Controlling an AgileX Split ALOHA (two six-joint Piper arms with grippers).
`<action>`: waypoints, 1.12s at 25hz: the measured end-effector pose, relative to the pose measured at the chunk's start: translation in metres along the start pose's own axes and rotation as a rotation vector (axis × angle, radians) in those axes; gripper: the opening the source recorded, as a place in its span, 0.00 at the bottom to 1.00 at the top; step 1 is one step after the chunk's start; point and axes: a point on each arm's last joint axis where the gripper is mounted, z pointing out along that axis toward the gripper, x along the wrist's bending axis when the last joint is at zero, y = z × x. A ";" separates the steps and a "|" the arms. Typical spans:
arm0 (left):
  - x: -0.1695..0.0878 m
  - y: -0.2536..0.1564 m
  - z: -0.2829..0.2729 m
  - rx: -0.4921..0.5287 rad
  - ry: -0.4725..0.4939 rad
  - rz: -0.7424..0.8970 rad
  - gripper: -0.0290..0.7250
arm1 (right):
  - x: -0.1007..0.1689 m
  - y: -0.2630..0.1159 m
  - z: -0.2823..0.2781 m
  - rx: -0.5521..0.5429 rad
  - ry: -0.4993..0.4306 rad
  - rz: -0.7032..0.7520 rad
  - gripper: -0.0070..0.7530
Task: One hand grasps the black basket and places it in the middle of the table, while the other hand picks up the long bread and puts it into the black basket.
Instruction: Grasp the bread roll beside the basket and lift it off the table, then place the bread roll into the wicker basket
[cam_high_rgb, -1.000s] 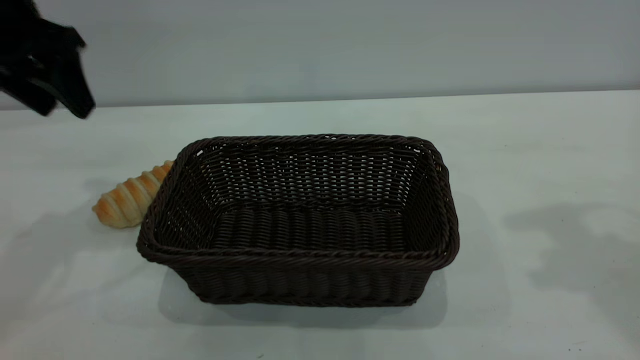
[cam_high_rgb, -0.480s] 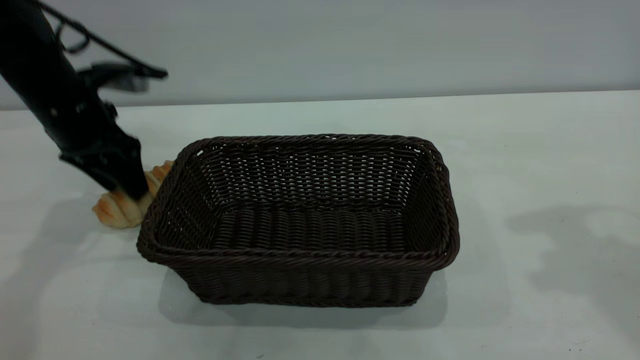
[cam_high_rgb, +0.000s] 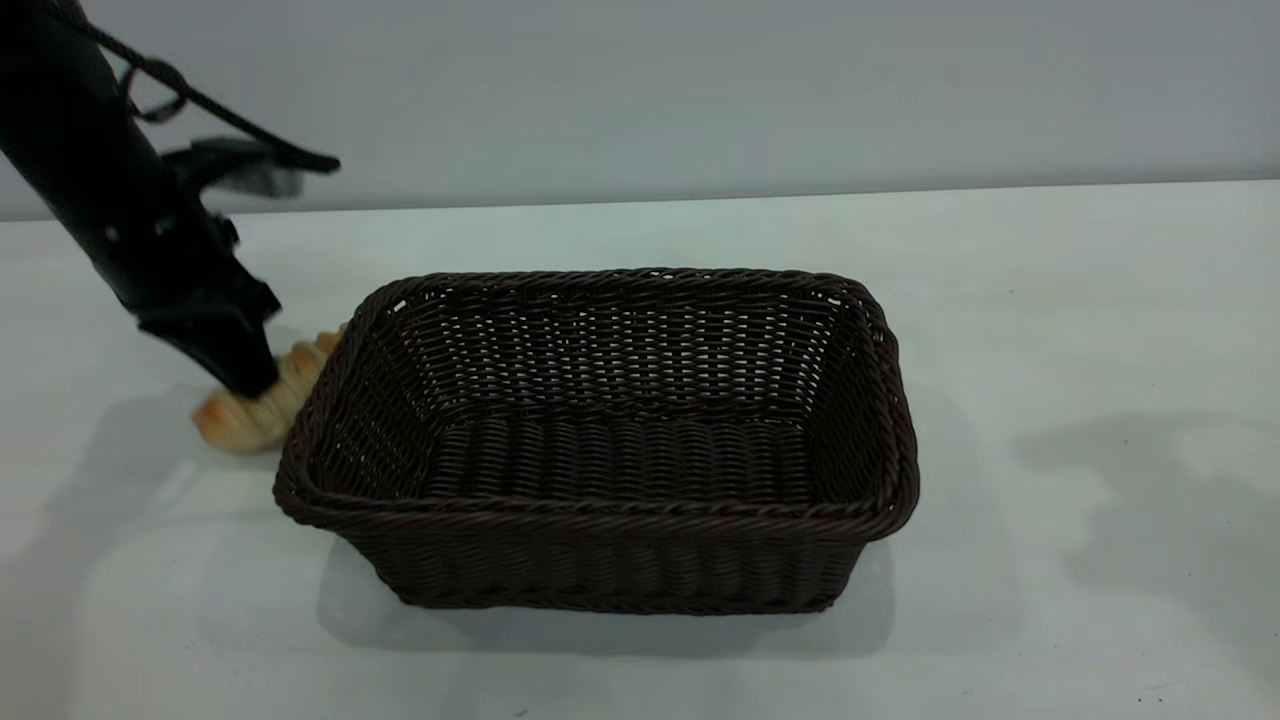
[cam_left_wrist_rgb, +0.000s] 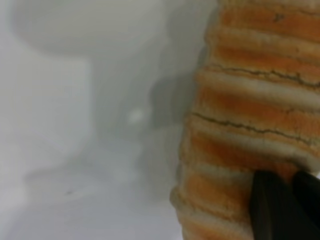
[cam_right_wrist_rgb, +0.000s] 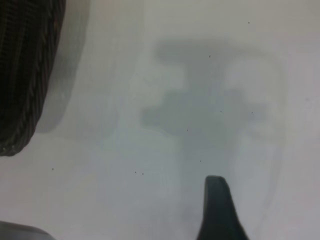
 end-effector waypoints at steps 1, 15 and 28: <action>0.000 0.002 -0.010 -0.010 0.019 -0.003 0.09 | 0.000 0.000 0.000 0.000 0.000 0.000 0.67; -0.062 0.042 -0.188 -0.328 -0.041 0.027 0.08 | 0.000 0.000 0.000 -0.005 0.003 0.002 0.67; -0.198 0.075 -0.171 -0.367 -0.321 0.377 0.08 | 0.000 0.000 0.000 -0.004 0.004 0.002 0.67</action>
